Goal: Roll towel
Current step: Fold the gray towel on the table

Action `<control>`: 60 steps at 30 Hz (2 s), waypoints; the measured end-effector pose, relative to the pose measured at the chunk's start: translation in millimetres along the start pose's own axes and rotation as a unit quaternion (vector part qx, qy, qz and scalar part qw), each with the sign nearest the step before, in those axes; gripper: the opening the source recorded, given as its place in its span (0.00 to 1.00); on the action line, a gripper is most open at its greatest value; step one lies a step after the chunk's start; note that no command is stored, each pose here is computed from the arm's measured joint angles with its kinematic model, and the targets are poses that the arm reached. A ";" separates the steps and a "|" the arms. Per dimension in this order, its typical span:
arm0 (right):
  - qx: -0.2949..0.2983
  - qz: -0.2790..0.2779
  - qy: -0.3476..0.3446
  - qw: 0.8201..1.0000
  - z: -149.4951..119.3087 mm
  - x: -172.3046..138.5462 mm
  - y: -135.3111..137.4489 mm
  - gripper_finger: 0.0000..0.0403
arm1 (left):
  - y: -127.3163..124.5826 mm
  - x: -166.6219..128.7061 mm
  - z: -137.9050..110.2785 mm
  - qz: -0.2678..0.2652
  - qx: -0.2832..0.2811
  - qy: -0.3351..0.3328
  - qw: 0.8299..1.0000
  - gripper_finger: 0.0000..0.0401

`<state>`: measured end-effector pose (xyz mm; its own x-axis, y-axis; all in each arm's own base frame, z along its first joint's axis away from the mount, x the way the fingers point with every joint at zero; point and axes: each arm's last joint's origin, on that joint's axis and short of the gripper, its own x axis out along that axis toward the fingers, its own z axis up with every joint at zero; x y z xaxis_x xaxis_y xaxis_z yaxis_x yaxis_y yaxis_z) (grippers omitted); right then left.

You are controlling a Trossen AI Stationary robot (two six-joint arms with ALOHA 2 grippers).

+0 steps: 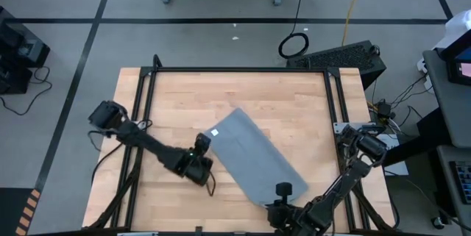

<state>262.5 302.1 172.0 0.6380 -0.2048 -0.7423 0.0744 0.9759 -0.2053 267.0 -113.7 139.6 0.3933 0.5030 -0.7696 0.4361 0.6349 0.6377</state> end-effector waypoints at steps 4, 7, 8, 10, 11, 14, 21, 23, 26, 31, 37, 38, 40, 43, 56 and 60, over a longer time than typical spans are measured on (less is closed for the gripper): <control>-0.005 -0.007 0.011 1.000 -6.2 -12.4 -1.4 0.00 | 15.3 14.7 -6.1 -0.047 0.021 0.015 0.999 0.48; -0.009 -0.015 0.021 1.000 -11.3 -20.2 -3.0 0.00 | 21.7 18.5 -9.1 -0.075 0.040 0.012 0.996 0.48; -0.010 -0.018 0.024 0.999 -12.7 -22.9 -3.7 0.00 | 23.2 19.5 -9.6 -0.084 0.045 0.009 0.995 0.48; -0.016 -0.023 0.030 0.999 -15.9 -29.7 -5.3 0.00 | 25.3 20.5 -11.6 -0.104 0.051 0.007 0.993 0.48; -0.017 -0.024 0.032 0.999 -17.3 -33.0 -6.1 0.00 | 26.4 19.6 -12.7 -0.113 0.052 0.005 0.992 0.48; -0.018 -0.029 0.035 0.999 -20.3 -45.0 -9.3 0.00 | 31.4 15.1 -12.4 -0.119 0.053 -0.016 0.991 0.48; -0.016 -0.031 0.034 0.999 -26.2 -70.2 -15.4 0.00 | 39.3 12.7 -9.4 -0.148 0.059 -0.070 0.985 0.48; -0.013 -0.034 0.028 0.999 -27.7 -77.0 -17.2 0.00 | 41.3 13.3 -6.3 -0.146 0.060 -0.089 0.983 0.48; -0.009 -0.036 0.024 0.999 -29.6 -84.9 -19.8 0.00 | 44.7 14.3 -2.8 -0.136 0.065 -0.111 0.982 0.48; 0.000 -0.041 0.016 0.999 -31.1 -89.3 -21.1 0.00 | 45.9 19.6 0.7 -0.153 0.066 -0.135 0.977 0.48; 0.007 -0.043 0.014 0.999 -31.0 -89.3 -21.2 0.00 | 44.6 27.5 1.6 -0.170 0.071 -0.139 0.973 0.48; 0.008 -0.043 0.013 0.999 -31.0 -89.3 -21.2 0.00 | 44.6 29.0 1.7 -0.170 0.069 -0.139 0.973 0.48; 0.008 -0.043 0.013 0.999 -31.0 -89.3 -21.1 0.00 | 46.5 31.3 1.9 -0.167 0.065 -0.141 0.974 0.48; 0.008 -0.042 0.013 0.999 -31.0 -89.3 -21.1 0.00 | 49.2 34.9 -0.8 -0.172 0.061 -0.134 0.974 0.48; 0.009 -0.041 0.013 0.999 -30.8 -89.3 -20.7 0.00 | 60.2 54.5 -8.9 -0.235 0.042 -0.154 0.959 0.35; 0.009 -0.041 0.013 0.999 -30.9 -89.2 -20.7 0.00 | 55.3 61.5 -8.1 -0.250 0.052 -0.148 0.955 0.21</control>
<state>180.4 297.8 222.8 0.6093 -0.2859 -0.7396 0.1396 0.9568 -0.2549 308.8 -42.9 127.3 0.3200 -0.0463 -0.9463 0.7013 0.6831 0.2037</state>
